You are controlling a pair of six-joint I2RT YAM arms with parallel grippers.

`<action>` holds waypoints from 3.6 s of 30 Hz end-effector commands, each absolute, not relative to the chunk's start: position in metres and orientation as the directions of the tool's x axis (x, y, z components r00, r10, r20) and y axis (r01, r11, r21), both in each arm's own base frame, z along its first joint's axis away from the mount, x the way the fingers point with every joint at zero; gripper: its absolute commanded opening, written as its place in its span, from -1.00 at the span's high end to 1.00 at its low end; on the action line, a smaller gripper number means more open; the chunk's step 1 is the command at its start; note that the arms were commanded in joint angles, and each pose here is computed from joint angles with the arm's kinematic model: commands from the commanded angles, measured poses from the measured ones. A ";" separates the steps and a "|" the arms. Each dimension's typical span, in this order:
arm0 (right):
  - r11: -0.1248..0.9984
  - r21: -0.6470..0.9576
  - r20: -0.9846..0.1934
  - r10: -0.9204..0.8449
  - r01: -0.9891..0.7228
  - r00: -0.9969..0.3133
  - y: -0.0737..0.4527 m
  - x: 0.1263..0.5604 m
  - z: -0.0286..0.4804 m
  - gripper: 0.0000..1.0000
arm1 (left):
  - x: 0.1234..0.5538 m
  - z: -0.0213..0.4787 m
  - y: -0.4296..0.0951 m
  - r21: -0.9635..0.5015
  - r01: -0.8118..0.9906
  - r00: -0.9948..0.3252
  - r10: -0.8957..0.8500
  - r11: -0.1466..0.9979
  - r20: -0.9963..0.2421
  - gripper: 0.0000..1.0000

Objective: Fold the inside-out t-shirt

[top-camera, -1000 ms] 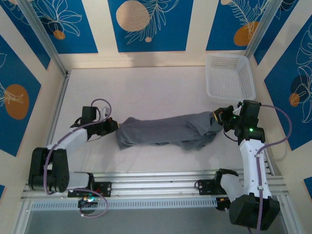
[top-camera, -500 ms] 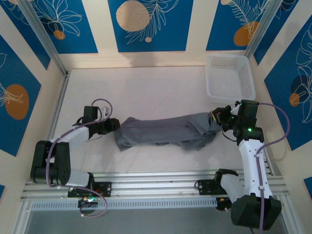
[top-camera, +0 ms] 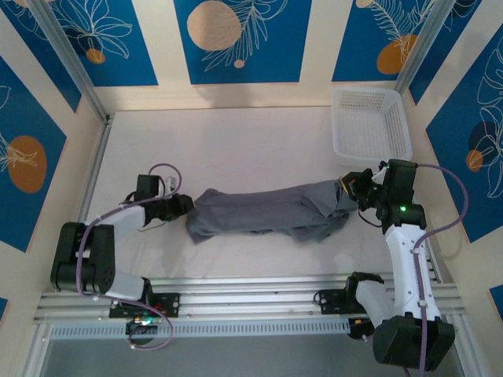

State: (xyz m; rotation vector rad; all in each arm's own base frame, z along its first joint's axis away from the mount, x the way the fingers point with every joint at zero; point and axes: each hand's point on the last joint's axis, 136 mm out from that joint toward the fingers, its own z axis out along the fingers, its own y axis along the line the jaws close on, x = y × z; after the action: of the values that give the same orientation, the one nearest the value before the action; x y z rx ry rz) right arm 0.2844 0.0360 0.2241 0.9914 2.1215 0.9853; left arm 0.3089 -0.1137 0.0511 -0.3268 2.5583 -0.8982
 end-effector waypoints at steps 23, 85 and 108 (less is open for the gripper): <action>0.473 0.816 -0.228 0.792 0.332 -0.566 0.043 0.288 0.240 1.00 | 0.289 0.076 -0.125 -0.728 -0.080 -0.871 -0.402 0.681 -0.281 0.54; 0.843 0.401 -0.792 0.516 -0.360 0.327 0.030 0.121 0.730 1.00 | 0.122 0.671 -0.036 -0.140 0.288 0.332 -0.236 0.947 -0.913 1.00; 0.751 0.574 -0.814 0.567 -0.326 -0.127 0.054 0.373 0.638 1.00 | 0.341 0.558 -0.024 -0.136 0.094 -0.020 -0.135 0.986 -0.991 1.00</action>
State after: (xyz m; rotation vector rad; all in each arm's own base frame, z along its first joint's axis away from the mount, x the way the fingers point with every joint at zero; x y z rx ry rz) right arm 0.2954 0.0422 0.6829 0.1940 1.3735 0.7569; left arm 0.2848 -0.0338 0.5880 -0.0020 1.5110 -0.2635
